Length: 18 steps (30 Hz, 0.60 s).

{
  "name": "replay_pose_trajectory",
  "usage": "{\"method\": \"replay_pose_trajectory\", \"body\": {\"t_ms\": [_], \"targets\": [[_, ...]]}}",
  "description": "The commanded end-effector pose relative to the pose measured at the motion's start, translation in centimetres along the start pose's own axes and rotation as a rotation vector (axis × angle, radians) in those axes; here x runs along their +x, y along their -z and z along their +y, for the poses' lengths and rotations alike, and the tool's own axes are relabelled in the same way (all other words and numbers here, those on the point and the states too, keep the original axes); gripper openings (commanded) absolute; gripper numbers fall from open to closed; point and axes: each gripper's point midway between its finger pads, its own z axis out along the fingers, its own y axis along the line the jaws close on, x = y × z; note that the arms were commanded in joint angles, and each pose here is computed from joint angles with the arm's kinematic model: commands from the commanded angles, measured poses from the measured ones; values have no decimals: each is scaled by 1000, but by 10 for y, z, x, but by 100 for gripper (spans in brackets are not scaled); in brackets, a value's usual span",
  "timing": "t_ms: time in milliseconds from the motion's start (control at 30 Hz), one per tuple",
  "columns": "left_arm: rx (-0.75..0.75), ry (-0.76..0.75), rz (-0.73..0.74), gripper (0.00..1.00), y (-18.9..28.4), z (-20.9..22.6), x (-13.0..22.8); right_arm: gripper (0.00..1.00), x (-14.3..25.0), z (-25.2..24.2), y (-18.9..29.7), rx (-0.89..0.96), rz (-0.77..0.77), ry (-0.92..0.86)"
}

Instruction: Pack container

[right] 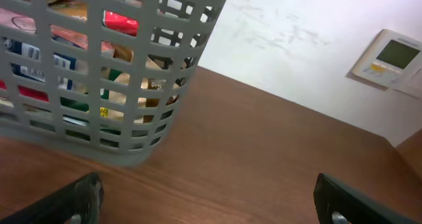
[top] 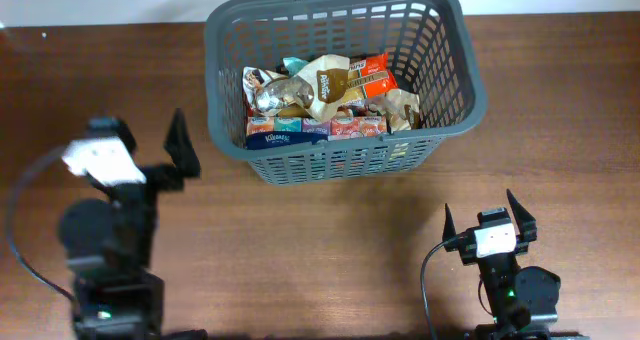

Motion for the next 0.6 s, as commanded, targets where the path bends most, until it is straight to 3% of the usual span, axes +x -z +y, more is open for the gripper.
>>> {"method": "replay_pose_trajectory", "body": {"t_ms": [0, 167, 433, 567], "targets": [[-92, 35, -4, 99, 14, 22, 50, 99, 3, -3, 0, 17, 6, -6], [-118, 34, 6, 99, 25, 31, 94, 99, 3, -3, 0, 17, 6, -6], [-61, 35, -114, 99, 51, 19, 108, 99, 3, -3, 0, 18, 6, -6], [-48, 36, -105, 99, 55, 17, 116, 99, 3, -3, 0, 17, 6, -6]]}}
